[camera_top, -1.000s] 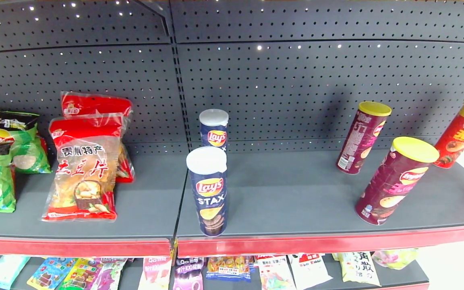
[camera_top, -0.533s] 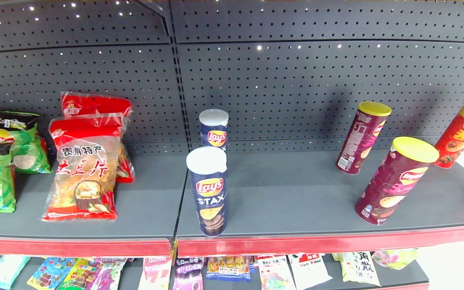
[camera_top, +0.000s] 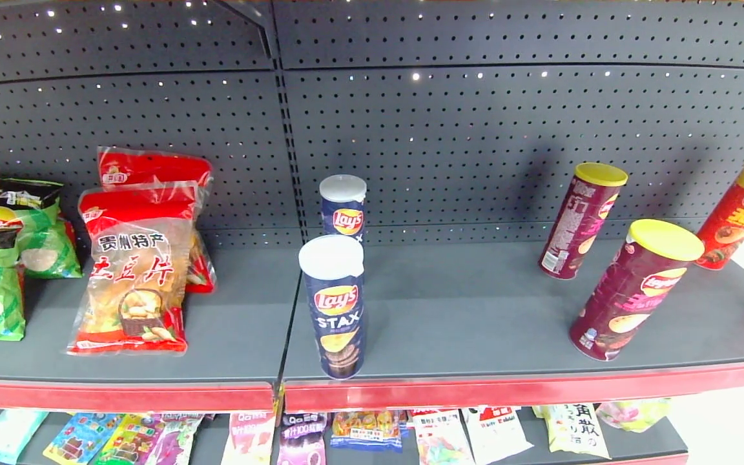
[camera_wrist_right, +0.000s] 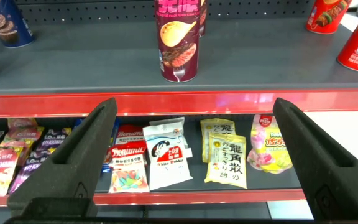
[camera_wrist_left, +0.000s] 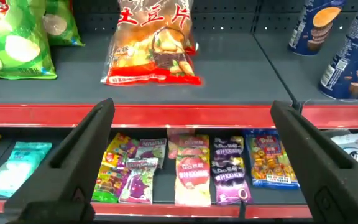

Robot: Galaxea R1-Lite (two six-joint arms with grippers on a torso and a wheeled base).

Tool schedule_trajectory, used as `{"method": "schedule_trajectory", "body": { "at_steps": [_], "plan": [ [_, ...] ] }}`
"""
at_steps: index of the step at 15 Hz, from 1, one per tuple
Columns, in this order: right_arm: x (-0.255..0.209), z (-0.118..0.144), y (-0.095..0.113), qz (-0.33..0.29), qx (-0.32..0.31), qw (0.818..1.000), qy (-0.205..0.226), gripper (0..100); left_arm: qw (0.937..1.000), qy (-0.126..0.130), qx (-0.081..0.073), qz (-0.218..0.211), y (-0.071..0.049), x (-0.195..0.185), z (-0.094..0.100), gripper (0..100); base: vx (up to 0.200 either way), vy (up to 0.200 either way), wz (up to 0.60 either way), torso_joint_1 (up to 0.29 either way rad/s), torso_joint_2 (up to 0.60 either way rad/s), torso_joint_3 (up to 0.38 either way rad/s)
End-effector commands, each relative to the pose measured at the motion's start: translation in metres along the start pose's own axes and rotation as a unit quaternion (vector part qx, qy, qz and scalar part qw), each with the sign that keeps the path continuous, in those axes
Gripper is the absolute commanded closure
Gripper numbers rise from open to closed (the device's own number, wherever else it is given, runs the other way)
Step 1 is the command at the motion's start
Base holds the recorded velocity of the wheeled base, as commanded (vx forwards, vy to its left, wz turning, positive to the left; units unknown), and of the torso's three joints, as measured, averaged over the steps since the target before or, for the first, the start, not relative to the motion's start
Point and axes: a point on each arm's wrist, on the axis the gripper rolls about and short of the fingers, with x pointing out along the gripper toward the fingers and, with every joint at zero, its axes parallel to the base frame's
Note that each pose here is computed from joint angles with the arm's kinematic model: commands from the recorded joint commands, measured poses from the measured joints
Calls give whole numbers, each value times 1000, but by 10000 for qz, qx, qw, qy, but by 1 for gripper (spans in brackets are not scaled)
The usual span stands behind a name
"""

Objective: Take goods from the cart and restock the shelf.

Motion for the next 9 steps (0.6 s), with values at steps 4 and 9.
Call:
{"method": "schedule_trajectory", "body": {
  "at_steps": [4,9],
  "plan": [
    [0,0,0,13,-6,10000,5,0,9999,-2,94,-98,0,0,0,0,0,-200,0,0,-5,5],
    [0,0,0,21,-6,10000,5,0,9998,-4,124,-152,-1,0,0,0,0,-200,0,8,2,2]
  ]
}}
